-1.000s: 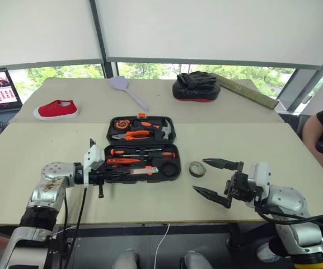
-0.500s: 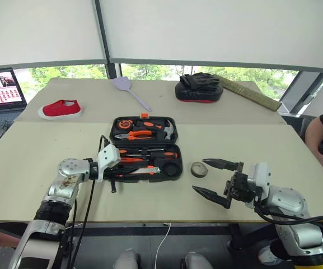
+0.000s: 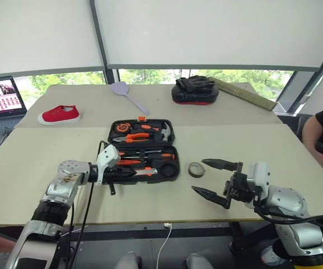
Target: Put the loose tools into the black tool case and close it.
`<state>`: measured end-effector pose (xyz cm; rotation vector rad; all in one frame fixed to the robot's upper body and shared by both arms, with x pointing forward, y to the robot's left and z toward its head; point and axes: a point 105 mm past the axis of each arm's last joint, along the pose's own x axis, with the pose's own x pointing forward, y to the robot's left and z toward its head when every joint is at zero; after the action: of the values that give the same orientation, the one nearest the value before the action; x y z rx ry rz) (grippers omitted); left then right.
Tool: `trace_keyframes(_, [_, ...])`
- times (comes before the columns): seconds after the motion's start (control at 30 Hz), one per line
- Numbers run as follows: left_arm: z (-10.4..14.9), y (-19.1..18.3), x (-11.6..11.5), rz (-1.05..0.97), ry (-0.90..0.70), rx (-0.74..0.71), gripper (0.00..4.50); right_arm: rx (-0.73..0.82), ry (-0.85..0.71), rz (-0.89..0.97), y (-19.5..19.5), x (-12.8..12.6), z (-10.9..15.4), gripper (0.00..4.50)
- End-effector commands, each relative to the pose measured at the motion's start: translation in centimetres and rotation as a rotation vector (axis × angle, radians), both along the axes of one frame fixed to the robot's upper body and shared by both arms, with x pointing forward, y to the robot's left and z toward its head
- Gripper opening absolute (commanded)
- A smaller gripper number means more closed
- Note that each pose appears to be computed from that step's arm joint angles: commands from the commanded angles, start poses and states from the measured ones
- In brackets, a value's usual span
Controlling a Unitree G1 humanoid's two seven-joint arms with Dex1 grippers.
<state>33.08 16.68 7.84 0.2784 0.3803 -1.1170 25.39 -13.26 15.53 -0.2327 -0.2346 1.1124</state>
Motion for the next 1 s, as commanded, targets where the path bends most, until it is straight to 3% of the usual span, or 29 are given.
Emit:
trace_keyframes(0.03, [-1.6,0.3,-1.4,-0.025,0.01,-0.061,0.05,0.029,-0.035,0.019,0.3,-0.4,1.2,4.5])
trace_keyframes(0.17, [2.4,-0.9,-1.5,-0.125,-0.157,-0.219,0.05,0.031,-0.032,0.018,0.2,-0.3,1.2,4.5])
trace_keyframes(0.3, [3.5,-1.3,-0.5,-0.114,-0.237,-0.198,0.05,0.033,-0.028,0.018,0.2,-0.3,1.2,4.5])
trace_keyframes(0.63, [1.2,-2.1,1.6,-0.016,-0.22,-0.081,0.05,0.038,-0.014,0.015,0.4,-0.6,0.9,4.5])
trace_keyframes(0.9, [-1.3,-2.0,0.0,-0.12,-0.158,0.045,0.05,0.037,-0.002,0.006,0.2,-1.0,0.7,4.5])
trace_keyframes(1.0, [-3.8,-1.4,-0.2,-0.043,-0.021,0.085,0.05,0.039,0.0,0.001,0.2,-0.9,0.7,4.5])
